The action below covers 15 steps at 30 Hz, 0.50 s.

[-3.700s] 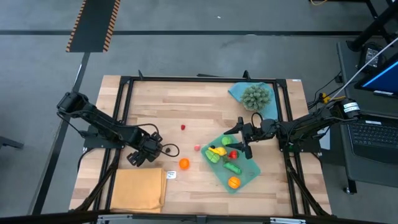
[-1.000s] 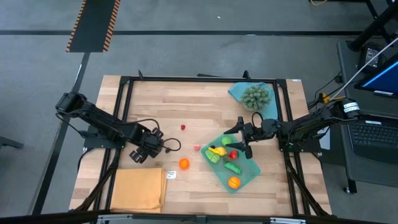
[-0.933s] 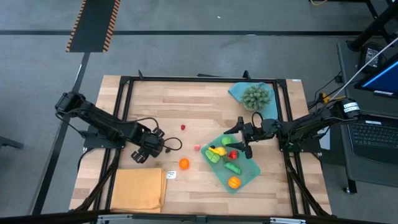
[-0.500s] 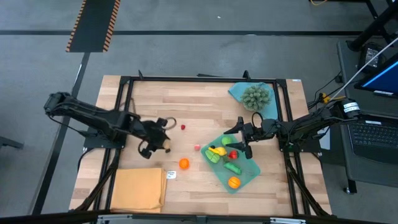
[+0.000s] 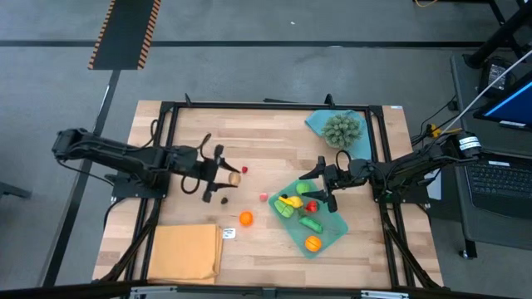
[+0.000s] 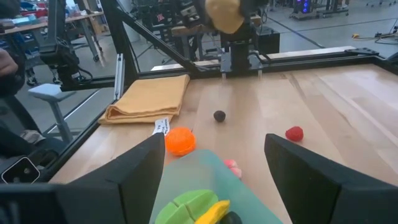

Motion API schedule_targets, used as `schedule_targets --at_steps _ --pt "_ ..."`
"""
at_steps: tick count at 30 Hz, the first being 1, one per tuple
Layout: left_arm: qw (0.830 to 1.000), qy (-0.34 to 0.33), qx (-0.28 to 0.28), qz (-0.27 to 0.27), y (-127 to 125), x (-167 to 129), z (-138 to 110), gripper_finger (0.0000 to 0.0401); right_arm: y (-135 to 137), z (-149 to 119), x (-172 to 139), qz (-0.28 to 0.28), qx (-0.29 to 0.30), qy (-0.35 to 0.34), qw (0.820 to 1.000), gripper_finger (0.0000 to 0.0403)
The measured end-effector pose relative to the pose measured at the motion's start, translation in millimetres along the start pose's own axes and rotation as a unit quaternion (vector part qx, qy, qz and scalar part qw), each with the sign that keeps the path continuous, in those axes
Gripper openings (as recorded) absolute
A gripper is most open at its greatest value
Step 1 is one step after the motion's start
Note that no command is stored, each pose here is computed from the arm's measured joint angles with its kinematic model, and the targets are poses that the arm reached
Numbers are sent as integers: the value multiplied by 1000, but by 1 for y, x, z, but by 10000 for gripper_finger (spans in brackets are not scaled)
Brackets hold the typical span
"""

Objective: Pick and placing Produce into tupperware
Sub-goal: Put the potato into the green bin

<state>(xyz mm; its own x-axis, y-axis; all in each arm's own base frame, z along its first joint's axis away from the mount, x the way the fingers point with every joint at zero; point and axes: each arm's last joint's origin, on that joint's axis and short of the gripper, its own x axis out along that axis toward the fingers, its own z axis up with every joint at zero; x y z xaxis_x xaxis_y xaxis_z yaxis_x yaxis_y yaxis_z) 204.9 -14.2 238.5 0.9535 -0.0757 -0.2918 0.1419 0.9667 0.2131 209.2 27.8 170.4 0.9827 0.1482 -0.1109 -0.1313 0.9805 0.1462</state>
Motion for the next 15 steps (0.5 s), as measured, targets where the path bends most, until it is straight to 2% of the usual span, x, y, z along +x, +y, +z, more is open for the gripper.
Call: schedule_targets --at_steps 6,12,15 --pt "995 -85 -39 31 10 -1 -16 185 0 0 0 0 -1 0 1000 278" --pt "993 -92 -55 45 15 -1 -20 185 0 2 0 0 -63 -9 998 278" --pt "992 -100 -54 50 18 2 -20 185 1 7 0 2 -70 -35 997 278"
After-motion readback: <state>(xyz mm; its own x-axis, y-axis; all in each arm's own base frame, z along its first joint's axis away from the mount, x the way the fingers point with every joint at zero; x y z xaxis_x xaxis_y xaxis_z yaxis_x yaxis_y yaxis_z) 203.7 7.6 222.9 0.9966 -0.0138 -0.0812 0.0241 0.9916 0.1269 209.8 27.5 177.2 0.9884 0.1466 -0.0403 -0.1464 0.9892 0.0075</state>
